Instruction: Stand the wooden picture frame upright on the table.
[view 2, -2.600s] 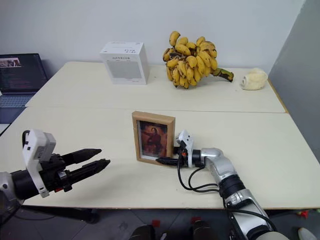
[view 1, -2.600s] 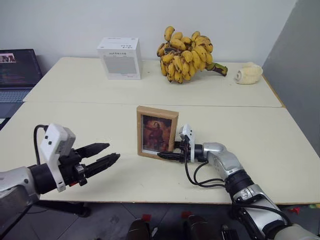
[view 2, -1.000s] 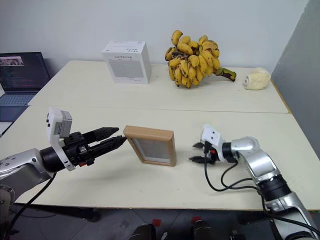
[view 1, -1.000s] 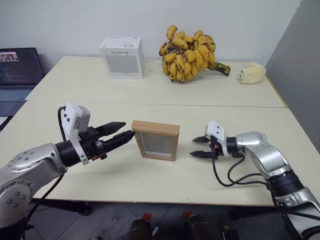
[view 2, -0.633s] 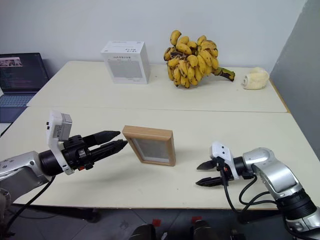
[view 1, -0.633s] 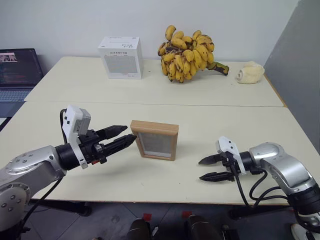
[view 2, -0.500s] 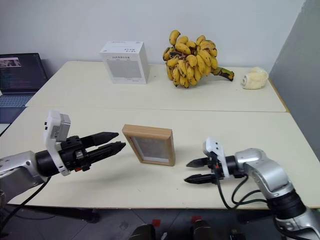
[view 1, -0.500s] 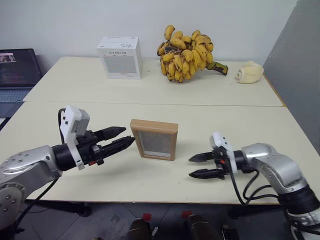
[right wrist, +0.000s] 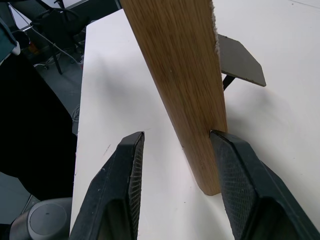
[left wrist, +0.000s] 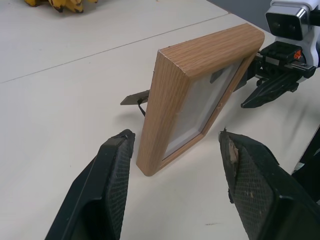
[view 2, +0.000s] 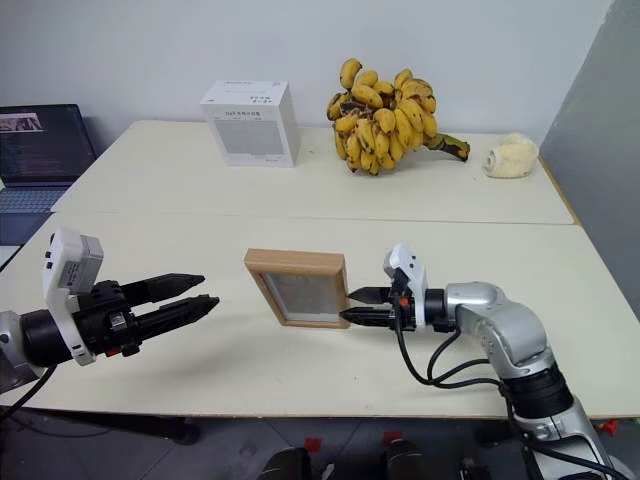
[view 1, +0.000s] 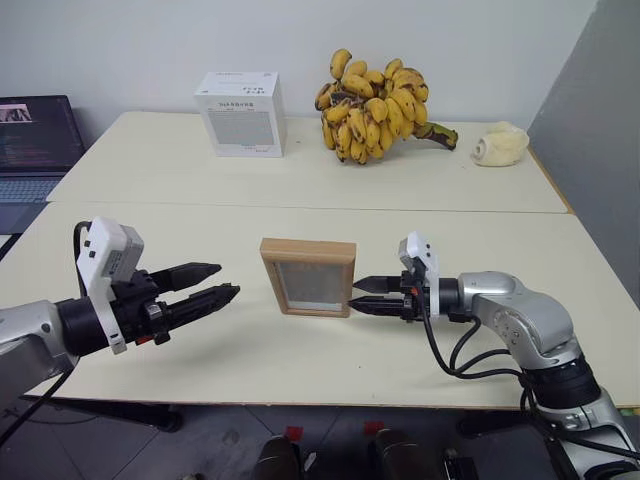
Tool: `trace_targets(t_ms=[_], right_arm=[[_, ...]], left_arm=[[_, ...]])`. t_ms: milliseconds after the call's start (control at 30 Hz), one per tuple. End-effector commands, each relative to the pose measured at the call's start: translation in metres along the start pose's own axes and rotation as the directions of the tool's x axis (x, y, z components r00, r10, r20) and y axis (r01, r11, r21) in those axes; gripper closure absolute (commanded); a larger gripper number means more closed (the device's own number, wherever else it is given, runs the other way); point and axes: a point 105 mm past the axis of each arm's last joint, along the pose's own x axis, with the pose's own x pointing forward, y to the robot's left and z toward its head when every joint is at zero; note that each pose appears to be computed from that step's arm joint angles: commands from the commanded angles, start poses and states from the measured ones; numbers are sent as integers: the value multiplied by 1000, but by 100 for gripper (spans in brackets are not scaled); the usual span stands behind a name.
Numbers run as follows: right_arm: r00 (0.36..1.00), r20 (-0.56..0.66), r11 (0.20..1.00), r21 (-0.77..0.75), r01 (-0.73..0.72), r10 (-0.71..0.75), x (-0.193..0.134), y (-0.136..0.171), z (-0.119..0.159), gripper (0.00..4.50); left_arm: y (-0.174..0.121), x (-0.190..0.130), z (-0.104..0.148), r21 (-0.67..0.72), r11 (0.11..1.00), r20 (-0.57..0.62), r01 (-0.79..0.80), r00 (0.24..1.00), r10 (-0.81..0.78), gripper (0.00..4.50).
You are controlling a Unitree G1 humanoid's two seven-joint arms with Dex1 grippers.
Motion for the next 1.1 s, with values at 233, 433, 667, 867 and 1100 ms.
trace_targets(t_ms=[233,433,667,867,1100], right_arm=[[989,-139,999,-4,-47,46,-21,13,-29,237],[994,-74,996,19,-83,85,-10,25,-17,313],[992,125,1000,29,-2,-2,12,15,36,332],[987,157,1000,21,19,-22,18,11,52,332],[990,141,1000,14,27,-29,17,7,49,332]], left_arm=[[-4,-2,8,36,999,45,-22,999,20,162],[-2,-1,9,33,999,38,-14,999,13,162],[2,0,11,35,999,34,-10,999,9,162],[3,2,10,34,999,41,-6,999,4,162],[3,3,9,31,1000,53,-6,999,4,162]])
